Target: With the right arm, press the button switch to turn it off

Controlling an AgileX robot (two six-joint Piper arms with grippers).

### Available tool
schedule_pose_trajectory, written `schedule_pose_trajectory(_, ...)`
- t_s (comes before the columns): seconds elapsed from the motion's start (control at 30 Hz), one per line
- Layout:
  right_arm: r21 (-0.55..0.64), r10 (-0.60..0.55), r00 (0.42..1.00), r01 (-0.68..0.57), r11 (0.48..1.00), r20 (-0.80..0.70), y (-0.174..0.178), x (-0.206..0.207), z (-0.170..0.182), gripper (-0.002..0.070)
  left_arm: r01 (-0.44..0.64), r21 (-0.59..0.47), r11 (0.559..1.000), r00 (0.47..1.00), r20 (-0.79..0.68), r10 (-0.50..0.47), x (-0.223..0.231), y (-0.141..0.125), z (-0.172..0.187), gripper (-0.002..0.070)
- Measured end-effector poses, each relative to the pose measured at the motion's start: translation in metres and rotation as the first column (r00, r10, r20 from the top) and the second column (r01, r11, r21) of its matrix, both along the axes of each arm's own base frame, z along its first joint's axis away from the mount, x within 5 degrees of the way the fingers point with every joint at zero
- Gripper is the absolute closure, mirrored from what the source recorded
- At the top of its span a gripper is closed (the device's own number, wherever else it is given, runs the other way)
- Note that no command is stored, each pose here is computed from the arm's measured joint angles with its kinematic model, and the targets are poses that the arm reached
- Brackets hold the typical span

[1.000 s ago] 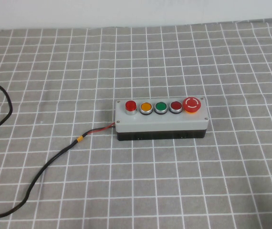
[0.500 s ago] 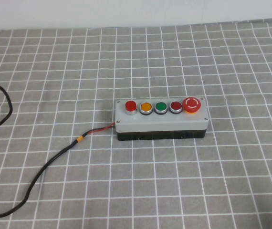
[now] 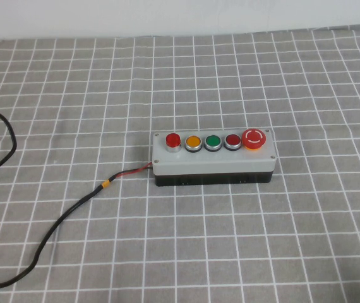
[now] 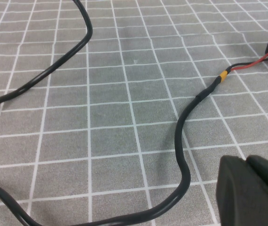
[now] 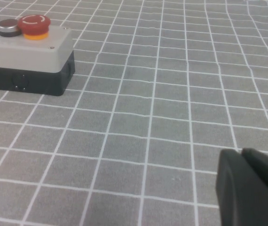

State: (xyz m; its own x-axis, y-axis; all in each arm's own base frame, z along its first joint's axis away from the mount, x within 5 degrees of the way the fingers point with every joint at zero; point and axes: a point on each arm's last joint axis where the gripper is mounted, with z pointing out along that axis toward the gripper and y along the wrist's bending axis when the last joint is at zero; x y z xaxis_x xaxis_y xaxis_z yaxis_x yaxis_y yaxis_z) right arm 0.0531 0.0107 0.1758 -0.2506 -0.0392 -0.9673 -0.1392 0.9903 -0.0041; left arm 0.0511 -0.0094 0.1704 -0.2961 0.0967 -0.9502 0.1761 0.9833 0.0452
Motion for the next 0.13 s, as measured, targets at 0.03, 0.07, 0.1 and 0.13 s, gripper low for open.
schedule_pose_trajectory(0.03,0.000,0.000,1.000,0.000,1.000,0.000,0.0000,0.0000,0.0000,0.0693,0.000,0.000,1.000,1.000,0.000,0.000,0.0000,0.0000,0.0000,0.0678)
schedule_pose_trajectory(0.07,0.000,0.000,1.000,0.000,1.000,0.000,0.0000,0.0000,0.0000,0.0693,0.000,0.000,1.000,1.000,0.000,0.000,0.0000,0.0000,0.0000,0.0678)
schedule_pose_trajectory(0.1,0.000,0.000,1.000,0.000,1.000,0.000,0.0000,0.0000,0.0000,0.0693,0.000,0.000,1.000,1.000,0.000,0.000,0.0000,0.0000,0.0000,0.0678)
schedule_pose_trajectory(0.13,0.000,0.000,1.000,0.000,1.000,0.000,0.0000,0.0000,0.0000,0.0693,0.000,0.000,1.000,1.000,0.000,0.000,0.0000,0.0000,0.0000,0.0678)
